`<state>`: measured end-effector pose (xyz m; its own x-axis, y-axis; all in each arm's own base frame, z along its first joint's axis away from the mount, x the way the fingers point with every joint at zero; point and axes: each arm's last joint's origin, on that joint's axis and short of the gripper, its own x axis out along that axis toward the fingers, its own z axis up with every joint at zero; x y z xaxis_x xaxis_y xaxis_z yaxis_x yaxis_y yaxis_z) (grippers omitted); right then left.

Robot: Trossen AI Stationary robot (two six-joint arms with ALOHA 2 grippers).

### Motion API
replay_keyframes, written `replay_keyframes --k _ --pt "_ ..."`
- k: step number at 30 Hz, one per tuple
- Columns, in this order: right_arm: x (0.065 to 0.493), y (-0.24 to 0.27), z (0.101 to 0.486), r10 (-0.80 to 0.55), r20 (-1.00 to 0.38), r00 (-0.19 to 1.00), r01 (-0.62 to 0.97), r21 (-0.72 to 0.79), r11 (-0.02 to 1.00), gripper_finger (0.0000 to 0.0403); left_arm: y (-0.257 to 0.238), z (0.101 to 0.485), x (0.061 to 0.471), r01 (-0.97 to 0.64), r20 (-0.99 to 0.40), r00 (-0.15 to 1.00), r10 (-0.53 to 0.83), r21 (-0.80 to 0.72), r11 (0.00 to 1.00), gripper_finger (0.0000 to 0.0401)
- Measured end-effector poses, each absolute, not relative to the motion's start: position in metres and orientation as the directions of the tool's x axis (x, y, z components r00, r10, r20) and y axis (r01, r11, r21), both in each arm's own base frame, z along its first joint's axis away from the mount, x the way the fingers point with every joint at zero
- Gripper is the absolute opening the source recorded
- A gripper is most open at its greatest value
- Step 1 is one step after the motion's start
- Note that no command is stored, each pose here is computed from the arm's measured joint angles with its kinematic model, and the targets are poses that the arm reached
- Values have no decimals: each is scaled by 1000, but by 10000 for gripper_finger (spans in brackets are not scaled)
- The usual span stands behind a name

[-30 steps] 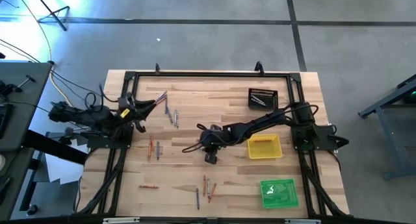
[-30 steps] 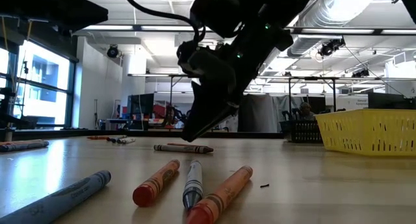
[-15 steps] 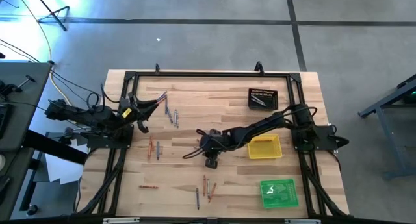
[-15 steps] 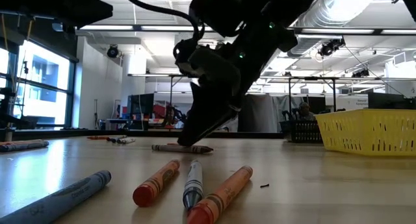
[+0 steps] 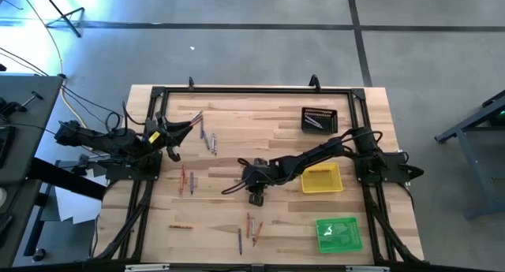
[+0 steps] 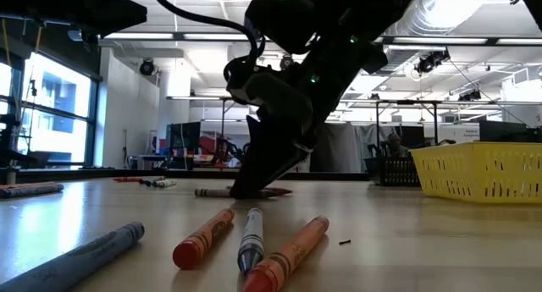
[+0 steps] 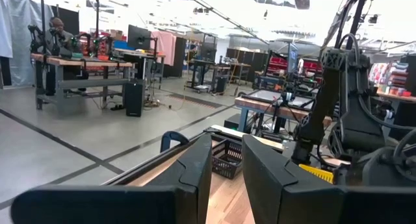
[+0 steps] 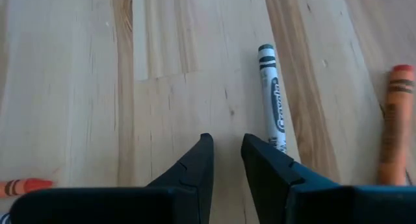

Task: Sort crayons
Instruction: Put the gray crayon into the black basket

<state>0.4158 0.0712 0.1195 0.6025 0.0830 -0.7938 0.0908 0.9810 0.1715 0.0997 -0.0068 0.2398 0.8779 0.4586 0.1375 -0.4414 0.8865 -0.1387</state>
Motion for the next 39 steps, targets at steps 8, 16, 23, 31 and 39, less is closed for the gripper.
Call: replay_keyframes --k 8,16,23,31,39 --pt "422 73 129 115 -777 619 61 194 979 82 -7 240 100 -441 137 878 458 -139 887 74" --pt "435 75 154 105 -774 624 -4 132 991 82 -7 240 100 -440 137 879 458 -138 887 74" --pt "427 65 144 23 -831 556 47 60 997 82 -7 240 100 -440 137 879 457 -138 887 74" --pt "418 50 128 -6 -858 513 109 58 992 82 -7 240 100 -440 137 878 458 -138 887 74" --pt "416 50 125 1 -862 507 118 71 990 76 -7 240 100 -441 137 878 458 -138 887 74"
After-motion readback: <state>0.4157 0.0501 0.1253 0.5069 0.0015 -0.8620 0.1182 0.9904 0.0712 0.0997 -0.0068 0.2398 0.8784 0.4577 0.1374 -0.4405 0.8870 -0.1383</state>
